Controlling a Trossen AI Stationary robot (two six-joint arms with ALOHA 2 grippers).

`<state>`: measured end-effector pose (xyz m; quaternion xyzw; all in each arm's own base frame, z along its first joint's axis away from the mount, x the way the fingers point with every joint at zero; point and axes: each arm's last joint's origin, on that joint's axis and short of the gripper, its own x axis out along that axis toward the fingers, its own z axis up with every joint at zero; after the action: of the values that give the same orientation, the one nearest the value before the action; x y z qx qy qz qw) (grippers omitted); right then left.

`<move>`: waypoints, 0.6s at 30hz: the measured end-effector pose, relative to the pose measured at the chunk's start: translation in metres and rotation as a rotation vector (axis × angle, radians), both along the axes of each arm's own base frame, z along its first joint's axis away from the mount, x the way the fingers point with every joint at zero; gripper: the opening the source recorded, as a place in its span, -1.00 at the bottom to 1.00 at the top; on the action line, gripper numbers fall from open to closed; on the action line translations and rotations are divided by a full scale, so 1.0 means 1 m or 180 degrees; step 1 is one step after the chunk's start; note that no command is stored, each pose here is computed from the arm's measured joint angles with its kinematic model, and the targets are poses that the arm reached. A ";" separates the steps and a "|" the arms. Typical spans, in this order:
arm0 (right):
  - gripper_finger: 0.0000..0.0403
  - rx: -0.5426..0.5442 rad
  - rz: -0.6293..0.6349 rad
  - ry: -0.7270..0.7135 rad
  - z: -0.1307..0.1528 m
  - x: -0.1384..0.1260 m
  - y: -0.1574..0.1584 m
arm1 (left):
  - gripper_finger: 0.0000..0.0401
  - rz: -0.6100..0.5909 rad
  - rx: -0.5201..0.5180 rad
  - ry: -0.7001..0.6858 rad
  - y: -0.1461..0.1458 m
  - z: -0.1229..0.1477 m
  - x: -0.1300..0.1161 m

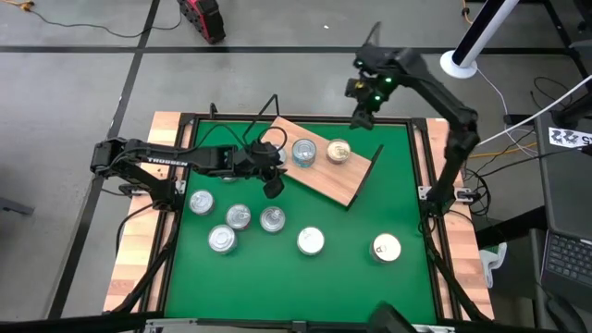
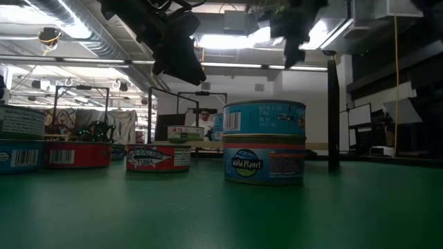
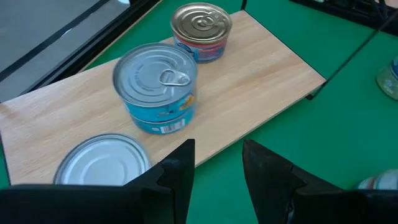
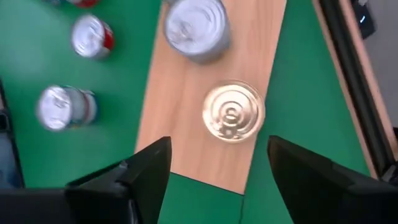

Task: Stack canned seafood by type on shelf
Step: Stack the blue-pink tuna can on top of the blue-pink tuna can on the shelf

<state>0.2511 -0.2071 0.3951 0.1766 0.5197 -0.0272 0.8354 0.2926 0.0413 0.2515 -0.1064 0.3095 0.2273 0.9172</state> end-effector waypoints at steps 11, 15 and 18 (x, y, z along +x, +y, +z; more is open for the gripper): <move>0.31 0.0025 0.0256 -0.0262 0.034 -0.051 0.114 | -0.36 -0.0177 0.0000 -0.0006 -0.016 0.000 0.002; 0.31 0.0090 0.0250 -0.0372 0.014 -0.067 0.148 | -0.36 -0.0246 -0.0001 -0.0013 -0.023 0.000 0.003; 0.31 0.0226 0.0106 -0.0448 -0.005 -0.078 0.169 | -0.36 -0.0298 0.0001 -0.0017 -0.027 0.000 0.003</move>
<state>0.1734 -0.0386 0.3899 0.1989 0.4632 0.0177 0.8635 0.2955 0.0138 0.2518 -0.0924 0.3117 0.1839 0.9276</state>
